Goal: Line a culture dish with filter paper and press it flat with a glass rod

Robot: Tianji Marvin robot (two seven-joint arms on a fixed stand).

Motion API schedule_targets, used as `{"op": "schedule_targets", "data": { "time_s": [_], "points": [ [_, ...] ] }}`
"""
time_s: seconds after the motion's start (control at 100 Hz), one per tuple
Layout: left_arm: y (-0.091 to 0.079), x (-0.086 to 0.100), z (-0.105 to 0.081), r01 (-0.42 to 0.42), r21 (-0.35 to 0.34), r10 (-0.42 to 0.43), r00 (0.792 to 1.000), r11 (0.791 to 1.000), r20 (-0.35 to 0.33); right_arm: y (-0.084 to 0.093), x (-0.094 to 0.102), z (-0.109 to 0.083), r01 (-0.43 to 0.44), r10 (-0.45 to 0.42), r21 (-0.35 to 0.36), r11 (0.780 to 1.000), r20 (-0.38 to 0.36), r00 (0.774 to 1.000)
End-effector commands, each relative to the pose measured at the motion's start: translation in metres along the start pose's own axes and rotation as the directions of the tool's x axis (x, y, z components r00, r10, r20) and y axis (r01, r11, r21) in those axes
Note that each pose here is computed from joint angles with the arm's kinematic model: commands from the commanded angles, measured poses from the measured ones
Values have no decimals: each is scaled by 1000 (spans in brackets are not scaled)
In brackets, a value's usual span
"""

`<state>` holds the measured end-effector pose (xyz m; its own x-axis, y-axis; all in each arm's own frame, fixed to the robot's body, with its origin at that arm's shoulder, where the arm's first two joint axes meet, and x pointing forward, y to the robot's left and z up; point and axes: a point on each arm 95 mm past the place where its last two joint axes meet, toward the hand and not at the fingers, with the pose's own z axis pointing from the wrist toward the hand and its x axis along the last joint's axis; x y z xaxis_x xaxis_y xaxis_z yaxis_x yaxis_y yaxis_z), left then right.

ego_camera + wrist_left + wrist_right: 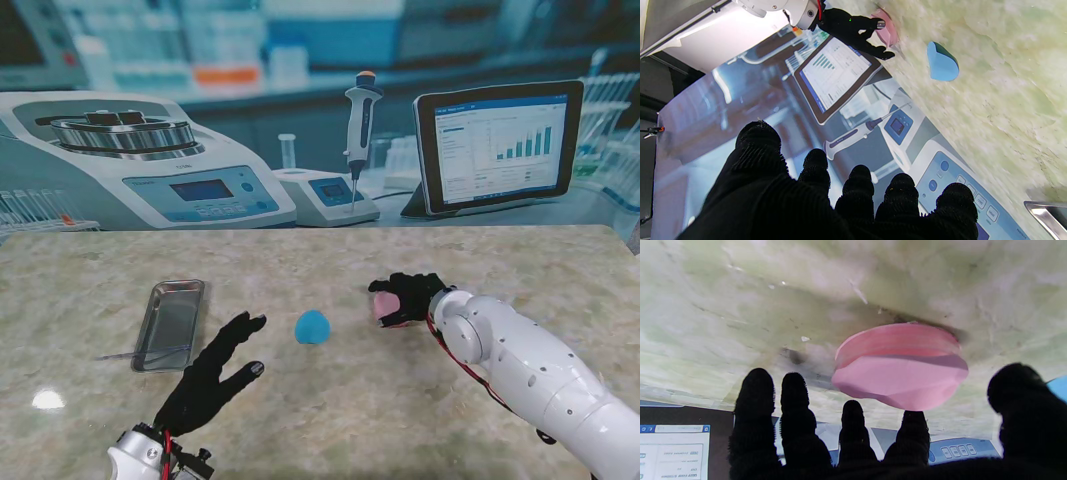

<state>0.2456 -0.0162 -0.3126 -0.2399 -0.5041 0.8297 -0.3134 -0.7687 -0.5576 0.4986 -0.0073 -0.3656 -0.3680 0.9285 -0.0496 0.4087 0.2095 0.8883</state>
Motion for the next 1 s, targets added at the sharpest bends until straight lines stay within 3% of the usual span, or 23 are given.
{"op": "schedule_targets", "data": {
  "time_s": [0.0,0.33,0.99],
  "points": [
    [2,-1,-1,4,-9,-3,1000,1000,8,-6,2,1,11,-11,8,1000,5,1000],
    [2,-1,-1,2,-11,-2,1000,1000,8,-9,5,5,56,-56,4,998,9,998],
    [2,-3,0,3,-13,-3,1000,1000,11,-16,9,12,32,-32,-28,999,-23,999]
  ]
}}
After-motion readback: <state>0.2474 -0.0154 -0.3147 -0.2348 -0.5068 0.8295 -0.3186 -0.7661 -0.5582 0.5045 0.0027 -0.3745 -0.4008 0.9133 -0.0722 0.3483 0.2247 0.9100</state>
